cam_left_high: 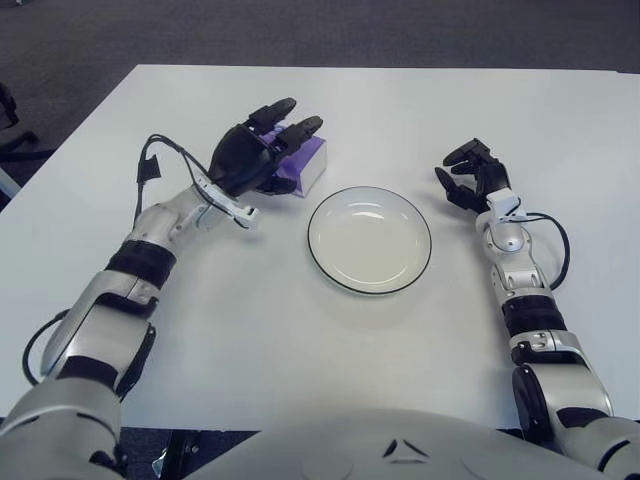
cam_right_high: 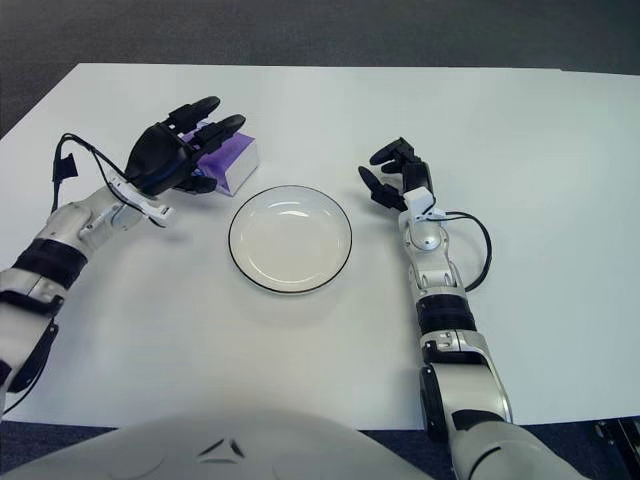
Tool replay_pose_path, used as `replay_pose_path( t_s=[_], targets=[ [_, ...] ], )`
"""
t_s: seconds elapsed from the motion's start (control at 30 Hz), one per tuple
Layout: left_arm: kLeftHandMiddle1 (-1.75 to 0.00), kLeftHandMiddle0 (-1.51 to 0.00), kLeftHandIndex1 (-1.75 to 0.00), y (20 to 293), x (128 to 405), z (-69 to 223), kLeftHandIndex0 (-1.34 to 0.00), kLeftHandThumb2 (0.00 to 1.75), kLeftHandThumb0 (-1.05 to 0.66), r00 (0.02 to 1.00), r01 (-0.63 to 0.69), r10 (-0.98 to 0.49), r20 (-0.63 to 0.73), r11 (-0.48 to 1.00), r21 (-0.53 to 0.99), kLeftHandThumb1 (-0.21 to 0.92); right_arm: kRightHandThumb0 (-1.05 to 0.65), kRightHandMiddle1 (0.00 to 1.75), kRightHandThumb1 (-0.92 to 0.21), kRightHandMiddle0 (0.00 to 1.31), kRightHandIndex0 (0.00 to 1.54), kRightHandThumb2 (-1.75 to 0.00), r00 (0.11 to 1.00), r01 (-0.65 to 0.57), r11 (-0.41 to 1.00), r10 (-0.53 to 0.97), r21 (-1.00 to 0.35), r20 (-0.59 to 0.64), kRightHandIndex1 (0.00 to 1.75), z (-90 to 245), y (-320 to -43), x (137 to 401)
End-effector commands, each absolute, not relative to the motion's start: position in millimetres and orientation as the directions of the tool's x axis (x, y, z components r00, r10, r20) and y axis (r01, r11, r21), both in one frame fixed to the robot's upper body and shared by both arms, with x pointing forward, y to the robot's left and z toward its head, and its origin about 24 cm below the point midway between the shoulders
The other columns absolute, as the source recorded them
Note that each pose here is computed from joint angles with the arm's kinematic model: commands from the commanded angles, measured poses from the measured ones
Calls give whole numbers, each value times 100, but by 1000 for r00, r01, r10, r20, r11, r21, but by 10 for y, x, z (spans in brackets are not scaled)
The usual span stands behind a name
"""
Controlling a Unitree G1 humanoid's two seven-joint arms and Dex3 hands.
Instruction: Put the tissue paper into the plate.
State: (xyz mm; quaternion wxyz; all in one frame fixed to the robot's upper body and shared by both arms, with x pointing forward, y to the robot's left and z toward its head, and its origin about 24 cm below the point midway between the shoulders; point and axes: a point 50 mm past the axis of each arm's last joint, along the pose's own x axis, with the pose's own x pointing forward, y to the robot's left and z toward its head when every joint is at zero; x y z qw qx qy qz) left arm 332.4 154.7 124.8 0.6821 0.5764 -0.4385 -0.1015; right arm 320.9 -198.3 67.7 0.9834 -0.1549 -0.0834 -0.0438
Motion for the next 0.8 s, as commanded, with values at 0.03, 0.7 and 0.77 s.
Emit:
replay_pose_path(
  t_s=[0.03,0.7,0.77],
  targets=[
    [0,-30,0,1536,3419,1291,-39,85,-87,582,-393,-645,495,309,866,92,-37,155,-83,44,72,-47,996,71,950,-84,-304,-30,161,107,-1985,2916],
    [0,-33,0,1530,3619,1210,-37,61,-97,660,-153,-700,273,231,961,92,-37,154,-83,44,71,-46,996,70,948,-86,-309,-36,161,109,-1995,2916],
    [0,-31,0,1536,3640,1205,-34,63,-99,678,-118,-699,226,200,973,92,-37,154,-83,44,71,-46,996,70,948,-86,-309,-36,161,109,-1995,2917]
  ],
)
